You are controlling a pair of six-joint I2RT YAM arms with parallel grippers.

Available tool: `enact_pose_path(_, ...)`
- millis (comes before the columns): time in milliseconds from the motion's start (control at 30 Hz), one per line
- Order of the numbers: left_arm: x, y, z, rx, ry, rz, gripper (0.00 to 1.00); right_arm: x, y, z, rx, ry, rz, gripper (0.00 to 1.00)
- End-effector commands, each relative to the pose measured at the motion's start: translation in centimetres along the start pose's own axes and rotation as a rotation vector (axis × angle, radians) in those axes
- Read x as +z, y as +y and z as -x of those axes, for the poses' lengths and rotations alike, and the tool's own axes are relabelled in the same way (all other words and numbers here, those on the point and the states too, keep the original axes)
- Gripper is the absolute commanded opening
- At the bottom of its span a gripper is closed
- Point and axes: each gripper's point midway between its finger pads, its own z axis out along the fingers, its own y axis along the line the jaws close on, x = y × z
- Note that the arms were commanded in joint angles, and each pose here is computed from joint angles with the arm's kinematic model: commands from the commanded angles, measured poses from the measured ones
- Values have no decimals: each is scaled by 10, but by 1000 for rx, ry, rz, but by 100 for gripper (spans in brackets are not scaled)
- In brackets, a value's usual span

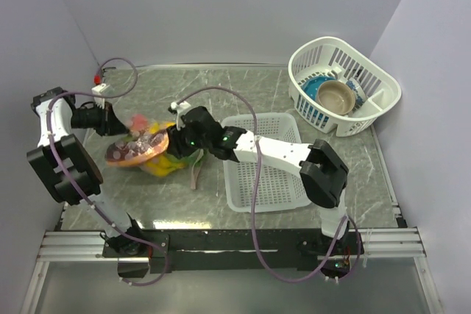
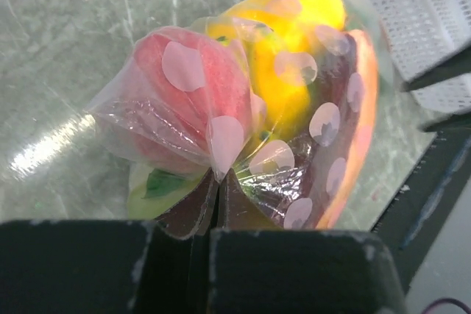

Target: Open the zip-top bag and remove the fake food

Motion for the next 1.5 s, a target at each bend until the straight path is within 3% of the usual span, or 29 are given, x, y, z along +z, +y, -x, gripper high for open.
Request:
enact_pose_path(0,17,9,-1,14,27,61,1,-37,20,9,-62,-73,-9,48)
enact_pose_path(167,20,63,-17,175,171,368,1,-56,-19,-35,-61,-39,-195,53)
enact_pose_path(467,17,121,-50,192,339,575,1,-62,-43,-57,-117,5,-304,56)
enact_pose_path(600,24,113,-57,195,357,547,1,-52,-59,-54,-155,7,-365,57)
enact_pose_path(800,18,108,-84,270,425,566,1,-60,-97,-20,-108,-87,-434,58)
enact_pose_path(1133,12,78,-85,298,390,517,1,-55,-140,120,-43,-322,-434,58)
enact_pose_path(1333,8,50,-55,354,312,443,1,-17,-159,148,-44,-337,-445,58)
enact_pose_path(1467,4,42,-46,359,306,422,1,16,-183,134,-19,-274,-447,57)
